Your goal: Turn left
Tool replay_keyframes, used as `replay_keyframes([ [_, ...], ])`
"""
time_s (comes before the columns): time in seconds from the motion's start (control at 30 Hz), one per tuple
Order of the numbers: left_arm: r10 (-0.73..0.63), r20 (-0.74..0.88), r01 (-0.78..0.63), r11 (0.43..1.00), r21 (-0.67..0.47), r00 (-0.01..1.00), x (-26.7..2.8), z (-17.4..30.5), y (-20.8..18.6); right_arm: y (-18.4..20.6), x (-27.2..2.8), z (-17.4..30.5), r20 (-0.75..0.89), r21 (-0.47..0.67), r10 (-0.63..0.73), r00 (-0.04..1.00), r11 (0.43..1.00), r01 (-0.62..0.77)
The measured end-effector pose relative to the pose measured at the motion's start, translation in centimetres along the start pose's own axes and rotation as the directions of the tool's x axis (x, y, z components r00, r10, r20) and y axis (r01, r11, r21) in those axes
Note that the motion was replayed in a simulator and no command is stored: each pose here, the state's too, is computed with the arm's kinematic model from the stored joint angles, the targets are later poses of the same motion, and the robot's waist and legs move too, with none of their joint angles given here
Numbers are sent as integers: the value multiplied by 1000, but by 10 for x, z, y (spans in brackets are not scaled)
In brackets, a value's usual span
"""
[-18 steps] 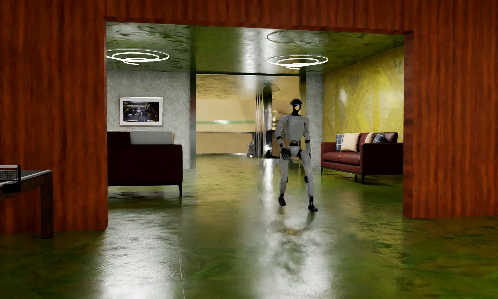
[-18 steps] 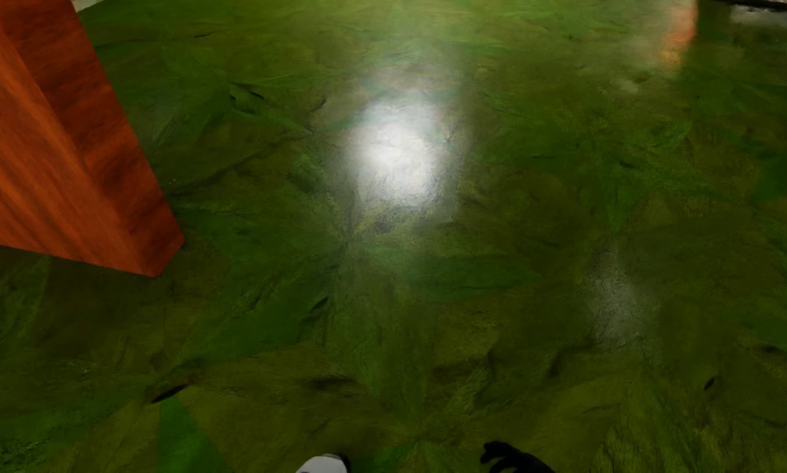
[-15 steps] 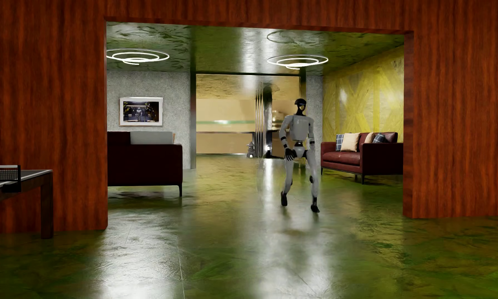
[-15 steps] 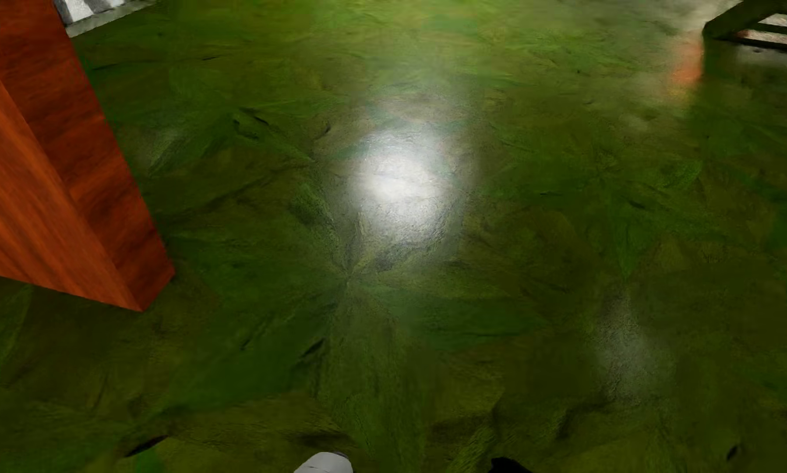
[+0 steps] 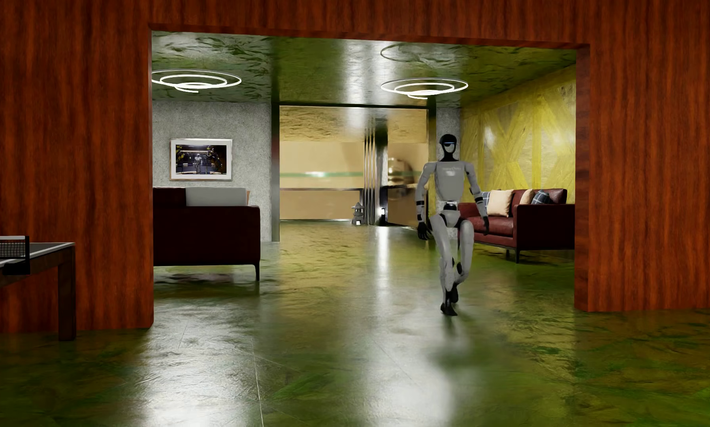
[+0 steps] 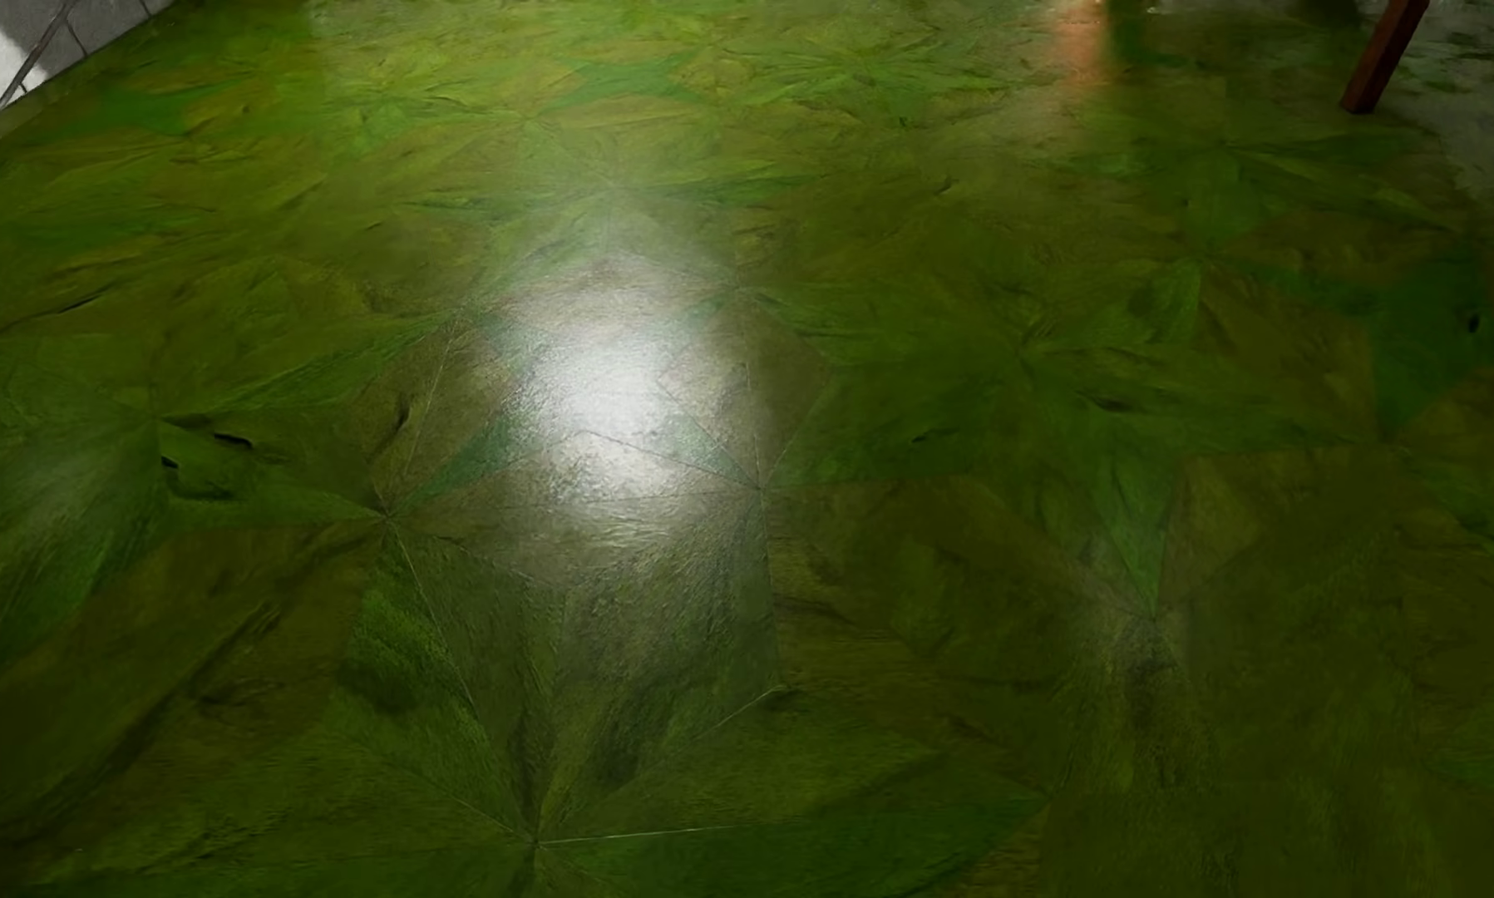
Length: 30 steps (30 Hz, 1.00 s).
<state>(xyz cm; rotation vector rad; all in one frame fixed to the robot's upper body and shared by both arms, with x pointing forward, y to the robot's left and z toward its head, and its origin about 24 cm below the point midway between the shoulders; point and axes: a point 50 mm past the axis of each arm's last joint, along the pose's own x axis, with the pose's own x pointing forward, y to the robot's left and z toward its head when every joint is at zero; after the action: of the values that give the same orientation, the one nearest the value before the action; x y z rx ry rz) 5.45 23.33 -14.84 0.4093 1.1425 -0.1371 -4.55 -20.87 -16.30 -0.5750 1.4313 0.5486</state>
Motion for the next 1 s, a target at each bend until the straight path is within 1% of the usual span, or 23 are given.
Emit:
replay_keyframes([
  [0.03, -13, -39, 12, 1000, -3, 999, -3, -12, -5, -5, 0, 2, 8, 10, -16, 1000, 1000, 16],
  [0.1, -46, -98, 49, 998, 27, 994, -5, -27, -15, -22, 1, 19, 66, 51, -68, 996, 997, 64],
  [0.13, -62, -120, 68, 996, 48, 991, -8, -33, -18, -30, 1, 33, 118, 29, -80, 990, 997, 77],
  [0.2, -40, -170, 45, 999, 28, 985, -17, -54, -12, -50, -2, 60, 212, 62, -139, 967, 990, 129],
  [0.27, -55, -220, 60, 998, 18, 974, -27, -72, -18, -78, -9, 81, 288, 110, -221, 932, 974, 198],
  [0.33, -69, -264, 72, 997, 1, 962, -37, -88, -25, -96, -17, 90, 331, 121, -269, 904, 963, 242],
  [0.37, -80, -275, 91, 996, 25, 958, -36, -89, -27, -99, -18, 94, 343, 136, -282, 896, 959, 249],
  [0.4, -79, -276, 93, 995, 37, 958, -33, -86, -25, -100, -16, 99, 342, 191, -298, 891, 951, 245],
  [0.47, -31, -254, 53, 995, 83, 967, -23, -74, -3, -83, -11, 120, 390, 119, -228, 892, 973, 197],
  [0.5, 0, -226, 14, 998, 61, 974, -20, -66, 6, -75, -12, 123, 406, 112, -210, 889, 977, 180],
  [0.53, 10, -198, 0, 999, 50, 980, -18, -59, 9, -63, -10, 119, 400, 86, -173, 900, 985, 152],
  [0.6, 6, -135, 2, 998, 58, 991, -15, -44, 9, -39, -2, 98, 330, 47, -105, 938, 994, 95],
  [0.7, -1, -30, 3, 999, 45, 1000, -10, -17, 5, -16, 1, 52, 190, 51, -55, 980, 998, 46],
  [0.73, 4, -4, -4, 999, 48, 1000, -8, -10, 8, -7, 1, 37, 140, 18, -21, 990, 1000, 19],
  [0.77, 13, 38, -15, 999, 52, 999, -5, 3, 12, -1, 0, 19, 86, 19, -9, 996, 1000, 7],
  [0.8, 3, 80, -9, 997, 82, 997, -2, 18, 12, 6, -2, 3, 33, -7, 17, 999, 1000, -17],
  [0.83, 12, 125, -24, 995, 96, 992, 0, 32, 18, 11, -5, -10, -8, 12, 24, 1000, 1000, -23],
  [0.87, 15, 139, -30, 994, 106, 990, 2, 38, 21, 16, -7, -23, -55, -18, 45, 998, 999, -46],
  [0.9, 32, 138, -45, 995, 87, 990, 1, 38, 25, 18, -7, -29, -90, -43, 54, 994, 997, -58],
  [0.93, 39, 107, -47, 996, 73, 993, 0, 28, 25, 21, -8, -33, -107, -71, 68, 992, 995, -76],
  [1.0, 17, 35, -19, 997, 80, 999, -1, 8, 17, 25, -9, -32, -91, -21, 67, 994, 997, -70],
])
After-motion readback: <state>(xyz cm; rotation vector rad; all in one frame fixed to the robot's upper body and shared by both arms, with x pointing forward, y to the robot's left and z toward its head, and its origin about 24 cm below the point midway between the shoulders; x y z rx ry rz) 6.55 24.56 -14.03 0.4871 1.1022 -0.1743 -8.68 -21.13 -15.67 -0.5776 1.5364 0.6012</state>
